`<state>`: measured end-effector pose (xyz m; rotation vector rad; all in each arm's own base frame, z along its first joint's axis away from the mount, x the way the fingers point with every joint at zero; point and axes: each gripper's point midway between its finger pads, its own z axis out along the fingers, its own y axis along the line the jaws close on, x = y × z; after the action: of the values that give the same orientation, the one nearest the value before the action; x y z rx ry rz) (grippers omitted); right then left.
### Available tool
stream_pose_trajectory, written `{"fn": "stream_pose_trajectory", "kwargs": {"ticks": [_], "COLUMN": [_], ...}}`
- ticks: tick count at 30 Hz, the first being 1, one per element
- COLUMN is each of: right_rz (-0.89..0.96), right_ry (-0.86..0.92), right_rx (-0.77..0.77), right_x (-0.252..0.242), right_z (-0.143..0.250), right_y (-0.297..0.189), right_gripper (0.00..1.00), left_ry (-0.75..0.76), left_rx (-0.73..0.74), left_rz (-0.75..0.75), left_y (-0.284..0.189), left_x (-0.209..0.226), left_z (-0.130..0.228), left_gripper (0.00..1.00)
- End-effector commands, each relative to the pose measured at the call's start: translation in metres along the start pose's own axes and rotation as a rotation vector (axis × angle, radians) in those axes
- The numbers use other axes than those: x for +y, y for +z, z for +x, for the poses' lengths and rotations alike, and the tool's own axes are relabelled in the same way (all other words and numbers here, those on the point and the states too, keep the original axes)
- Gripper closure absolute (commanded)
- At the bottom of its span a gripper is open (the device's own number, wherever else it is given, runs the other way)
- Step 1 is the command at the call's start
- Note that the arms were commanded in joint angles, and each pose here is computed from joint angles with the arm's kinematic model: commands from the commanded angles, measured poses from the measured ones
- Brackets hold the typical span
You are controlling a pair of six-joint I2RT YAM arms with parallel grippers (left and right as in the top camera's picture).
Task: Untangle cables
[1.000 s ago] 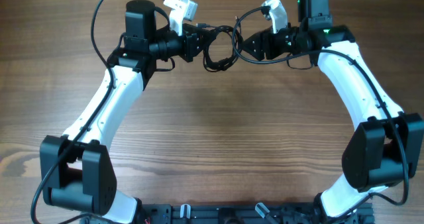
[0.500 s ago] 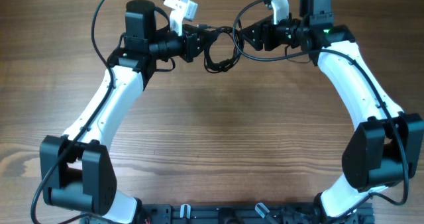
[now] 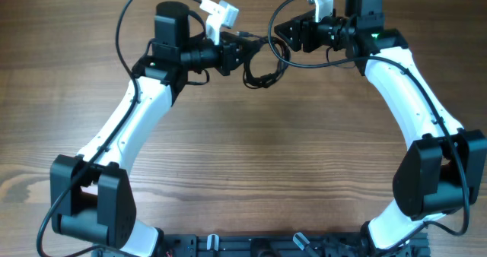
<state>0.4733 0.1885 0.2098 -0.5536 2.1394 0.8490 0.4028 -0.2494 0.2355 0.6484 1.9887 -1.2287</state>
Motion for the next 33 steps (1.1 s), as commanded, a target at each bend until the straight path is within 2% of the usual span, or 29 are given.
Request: {"fn": "stream_pose_trajectory", "kwargs": {"ticks": [1, 6, 19, 21, 23, 26, 29, 31, 33], "right_rz": [-0.001, 0.029, 0.063, 0.063, 0.063, 0.068, 0.105, 0.145, 0.173], "right_ry": [0.023, 0.032, 0.076, 0.078, 0.078, 0.095, 0.121, 0.145, 0.147], "right_rx": [0.012, 0.022, 0.072, 0.075, 0.075, 0.074, 0.074, 0.072, 0.074], "right_x": [-0.004, -0.009, -0.014, -0.014, -0.014, -0.015, -0.021, -0.028, -0.032], "right_z": [0.006, 0.009, 0.023, 0.023, 0.023, 0.023, 0.024, 0.024, 0.025], "right_y": [0.005, 0.005, 0.004, 0.004, 0.004, 0.004, 0.004, 0.003, 0.002], "right_gripper": [0.38, 0.46, 0.47, 0.53, 0.54, 0.68, 0.89, 0.95, 0.96], "left_ry": [0.04, 0.041, 0.076, 0.075, 0.073, 0.072, 0.07, 0.068, 0.067], "left_rx": [-0.021, -0.022, -0.054, -0.056, -0.061, -0.067, -0.07, -0.074, -0.08], "left_rz": [0.049, 0.049, 0.039, 0.031, 0.012, 0.002, -0.003, -0.016, -0.034], "left_y": [-0.004, -0.004, -0.006, -0.007, -0.007, -0.009, -0.011, -0.012, -0.014], "left_x": [-0.023, -0.023, -0.021, -0.02, -0.016, -0.013, -0.01, -0.007, -0.003], "left_z": [-0.014, -0.014, -0.023, -0.024, -0.025, -0.026, -0.027, -0.028, -0.029], "left_gripper": [0.96, 0.96, 0.96, 0.96, 0.96, 0.96, 0.96, 0.96, 0.96]}}
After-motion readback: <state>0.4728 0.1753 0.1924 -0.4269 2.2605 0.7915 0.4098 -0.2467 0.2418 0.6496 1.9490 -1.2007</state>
